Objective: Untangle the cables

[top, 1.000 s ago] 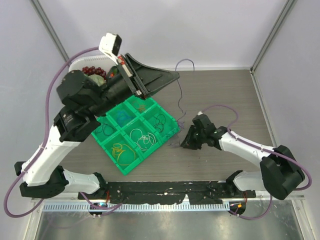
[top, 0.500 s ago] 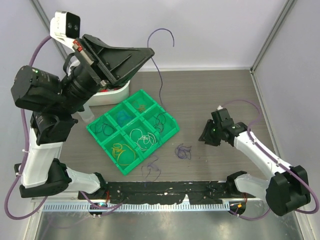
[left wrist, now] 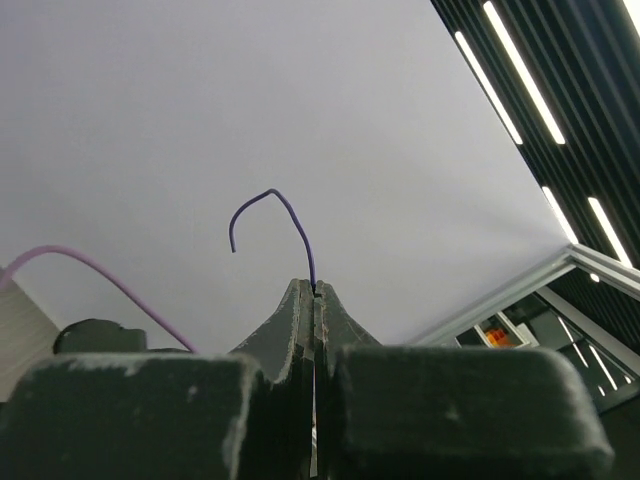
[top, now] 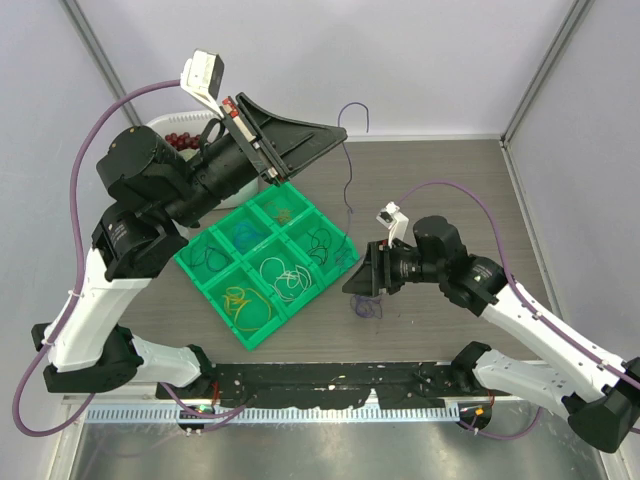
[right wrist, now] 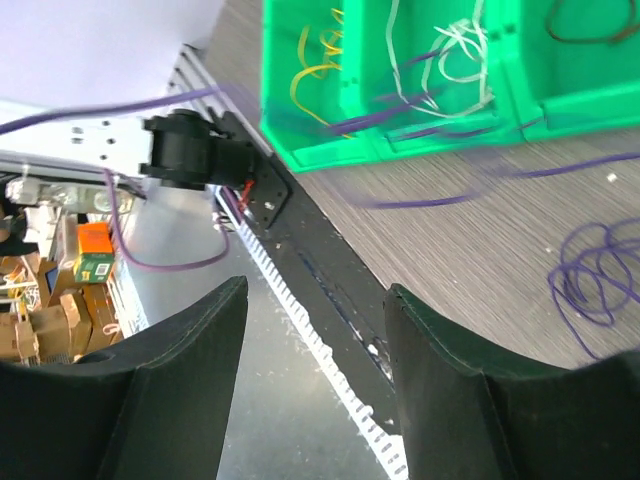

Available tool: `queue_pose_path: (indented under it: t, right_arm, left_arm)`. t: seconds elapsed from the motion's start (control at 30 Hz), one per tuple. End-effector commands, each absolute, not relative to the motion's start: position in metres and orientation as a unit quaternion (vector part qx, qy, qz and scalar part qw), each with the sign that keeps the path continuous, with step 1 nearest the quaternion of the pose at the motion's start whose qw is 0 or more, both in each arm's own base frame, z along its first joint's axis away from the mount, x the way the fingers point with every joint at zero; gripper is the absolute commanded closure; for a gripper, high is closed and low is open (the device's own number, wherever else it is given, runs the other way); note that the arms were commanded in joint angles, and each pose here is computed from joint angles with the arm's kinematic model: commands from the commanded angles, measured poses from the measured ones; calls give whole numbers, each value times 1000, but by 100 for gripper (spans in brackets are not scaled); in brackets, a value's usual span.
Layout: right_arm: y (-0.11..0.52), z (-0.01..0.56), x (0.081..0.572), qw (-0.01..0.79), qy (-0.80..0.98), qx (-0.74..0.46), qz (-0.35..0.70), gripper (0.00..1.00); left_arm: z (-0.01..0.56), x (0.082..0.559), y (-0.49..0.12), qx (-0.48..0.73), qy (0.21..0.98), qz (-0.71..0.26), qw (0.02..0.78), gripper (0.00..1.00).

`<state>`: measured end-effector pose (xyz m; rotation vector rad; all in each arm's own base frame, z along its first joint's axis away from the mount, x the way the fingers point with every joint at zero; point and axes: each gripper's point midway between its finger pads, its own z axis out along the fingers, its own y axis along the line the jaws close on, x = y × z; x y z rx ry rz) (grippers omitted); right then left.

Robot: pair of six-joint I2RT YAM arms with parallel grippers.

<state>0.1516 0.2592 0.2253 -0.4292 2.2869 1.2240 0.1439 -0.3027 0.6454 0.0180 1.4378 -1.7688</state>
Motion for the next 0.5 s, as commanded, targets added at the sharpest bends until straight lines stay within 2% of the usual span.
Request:
queue_pose_path:
  t: [0.0, 0.23, 0.47]
  right_arm:
    - [269, 270, 145, 303, 777, -179, 521, 38]
    - [262, 313, 170, 387, 751, -123, 521, 38]
    - [295, 374, 175, 373, 678, -110, 624, 37]
  left_arm:
    - [655, 143, -283, -2, 557, -703, 442, 100]
    - [653, 147, -286, -5, 559, -706, 435, 100]
    - [652, 146, -291, -3, 557, -716, 421, 100]
